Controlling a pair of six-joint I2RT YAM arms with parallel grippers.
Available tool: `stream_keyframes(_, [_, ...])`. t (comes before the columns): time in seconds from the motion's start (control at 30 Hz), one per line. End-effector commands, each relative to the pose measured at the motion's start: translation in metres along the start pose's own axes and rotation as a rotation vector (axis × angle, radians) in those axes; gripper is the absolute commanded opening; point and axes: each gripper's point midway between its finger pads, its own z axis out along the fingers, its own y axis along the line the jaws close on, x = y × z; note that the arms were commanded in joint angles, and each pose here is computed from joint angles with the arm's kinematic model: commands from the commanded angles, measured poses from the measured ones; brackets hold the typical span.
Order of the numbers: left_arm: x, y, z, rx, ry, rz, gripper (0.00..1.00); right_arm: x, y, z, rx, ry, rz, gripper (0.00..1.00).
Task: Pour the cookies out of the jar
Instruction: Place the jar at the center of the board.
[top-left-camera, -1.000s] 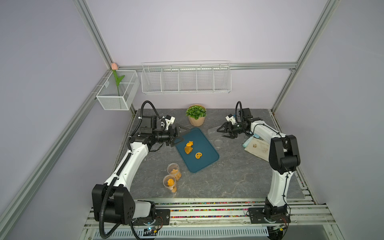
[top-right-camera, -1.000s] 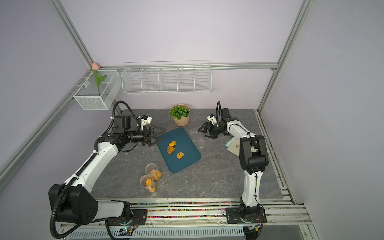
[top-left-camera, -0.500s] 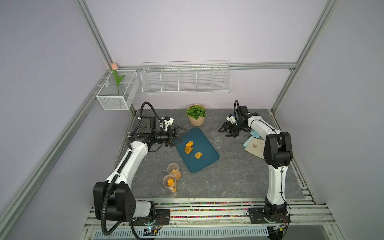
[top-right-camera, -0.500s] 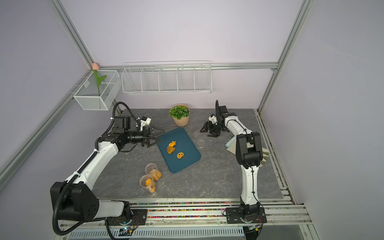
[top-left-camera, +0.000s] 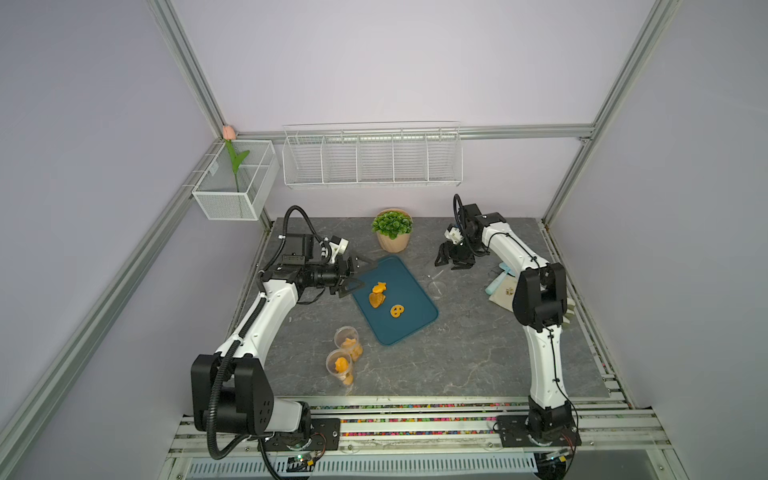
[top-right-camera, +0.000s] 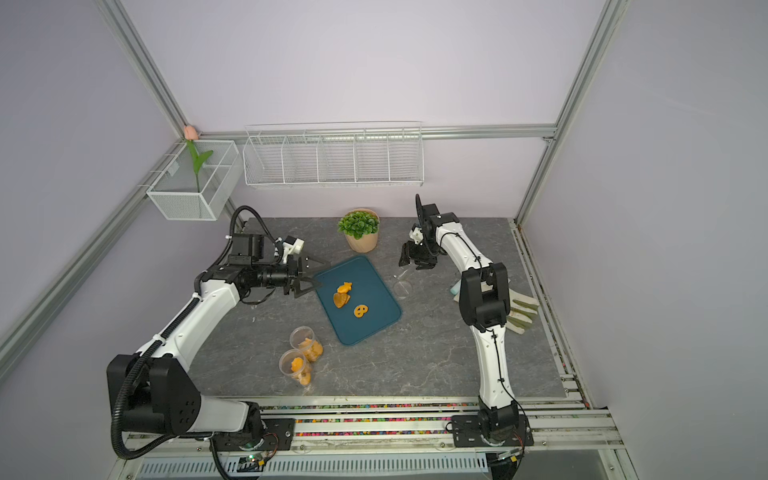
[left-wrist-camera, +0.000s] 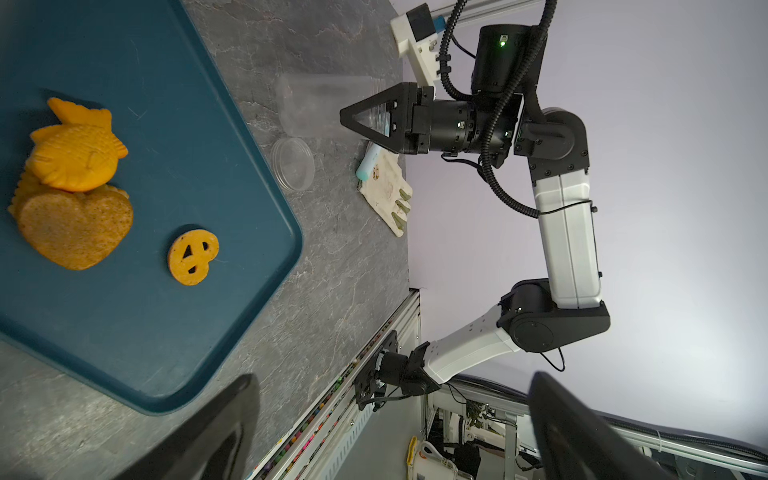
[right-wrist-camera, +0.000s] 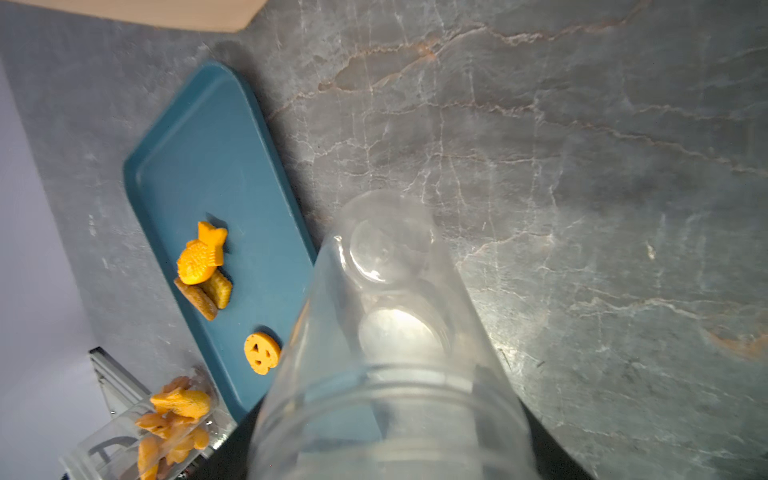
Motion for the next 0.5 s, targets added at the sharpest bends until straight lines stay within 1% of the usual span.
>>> stream_keyframes(0.0, [-0.002, -0.002, -0.002, 0.002, 0.003, 0.027, 1.0, 0.015, -0.006, 0.002, 0.129, 0.067, -0.08, 0.66])
stream_keyframes(0.23, [0.0, 0.001, -0.001, -0.001, 0.004, 0.022, 1.0, 0.016, 0.004, -0.001, 0.25, 0.062, -0.174, 0.68])
stream_keyframes(0.47, [0.0, 0.0, -0.001, 0.0, 0.006, 0.02, 1.0, 0.021, 0.019, 0.012, 0.261, 0.093, -0.227, 0.74])
